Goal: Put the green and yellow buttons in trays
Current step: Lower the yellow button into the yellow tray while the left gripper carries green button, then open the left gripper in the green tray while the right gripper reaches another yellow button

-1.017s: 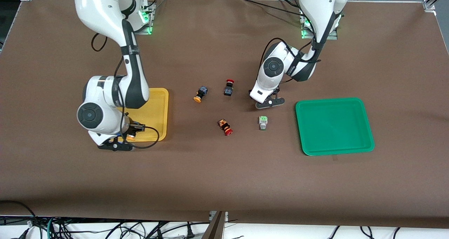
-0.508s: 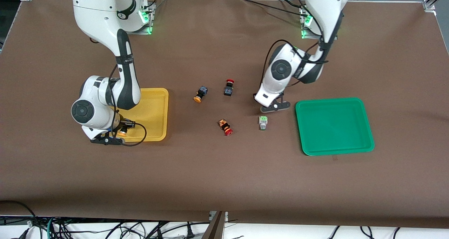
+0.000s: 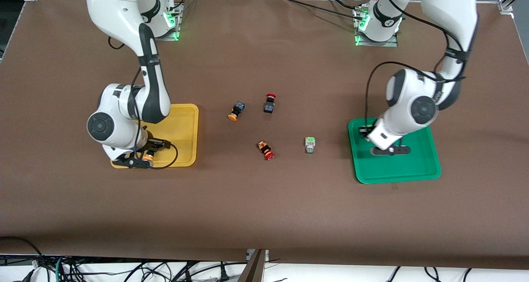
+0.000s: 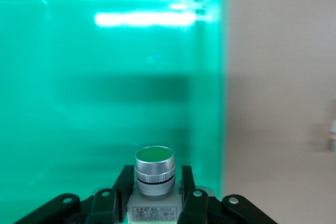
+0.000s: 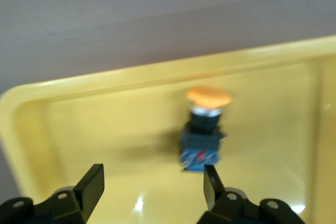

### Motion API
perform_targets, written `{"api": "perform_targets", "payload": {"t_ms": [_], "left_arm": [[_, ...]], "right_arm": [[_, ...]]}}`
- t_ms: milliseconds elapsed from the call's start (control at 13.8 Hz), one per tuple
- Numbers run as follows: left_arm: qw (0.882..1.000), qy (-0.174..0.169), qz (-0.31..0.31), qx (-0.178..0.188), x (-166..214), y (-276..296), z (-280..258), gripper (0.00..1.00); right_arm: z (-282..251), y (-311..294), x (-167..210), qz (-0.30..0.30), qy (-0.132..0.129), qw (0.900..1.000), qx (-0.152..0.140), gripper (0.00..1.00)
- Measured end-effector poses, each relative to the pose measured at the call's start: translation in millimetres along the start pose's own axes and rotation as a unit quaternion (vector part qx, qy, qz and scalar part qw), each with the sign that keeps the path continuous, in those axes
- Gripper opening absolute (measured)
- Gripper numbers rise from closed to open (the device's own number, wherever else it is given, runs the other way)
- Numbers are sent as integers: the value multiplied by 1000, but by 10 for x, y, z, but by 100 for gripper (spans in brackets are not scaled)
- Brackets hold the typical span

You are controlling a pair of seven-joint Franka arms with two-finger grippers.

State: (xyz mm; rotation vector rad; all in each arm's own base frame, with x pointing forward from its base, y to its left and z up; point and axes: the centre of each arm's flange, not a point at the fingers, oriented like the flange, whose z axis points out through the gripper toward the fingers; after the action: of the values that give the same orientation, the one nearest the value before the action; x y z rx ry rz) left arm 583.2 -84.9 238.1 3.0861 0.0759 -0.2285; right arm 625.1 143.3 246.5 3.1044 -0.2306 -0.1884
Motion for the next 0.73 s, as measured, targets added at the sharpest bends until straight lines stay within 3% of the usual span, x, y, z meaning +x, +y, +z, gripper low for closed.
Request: {"api": "perform_targets", "payload": {"t_ms": [291, 581, 726], "left_arm": [[1000, -25, -13, -1, 95, -847, 413, 41], [1000, -26, -14, 0, 111, -1069, 487, 41], [1000, -17, -12, 0, 169, -1036, 415, 56]], "right_arm": [[-106, -944, -499, 59, -8, 998, 1, 85], [-44, -1794, -1103, 107, -16, 994, 7, 85], [30, -2083, -1384, 118, -26, 993, 13, 85]]}}
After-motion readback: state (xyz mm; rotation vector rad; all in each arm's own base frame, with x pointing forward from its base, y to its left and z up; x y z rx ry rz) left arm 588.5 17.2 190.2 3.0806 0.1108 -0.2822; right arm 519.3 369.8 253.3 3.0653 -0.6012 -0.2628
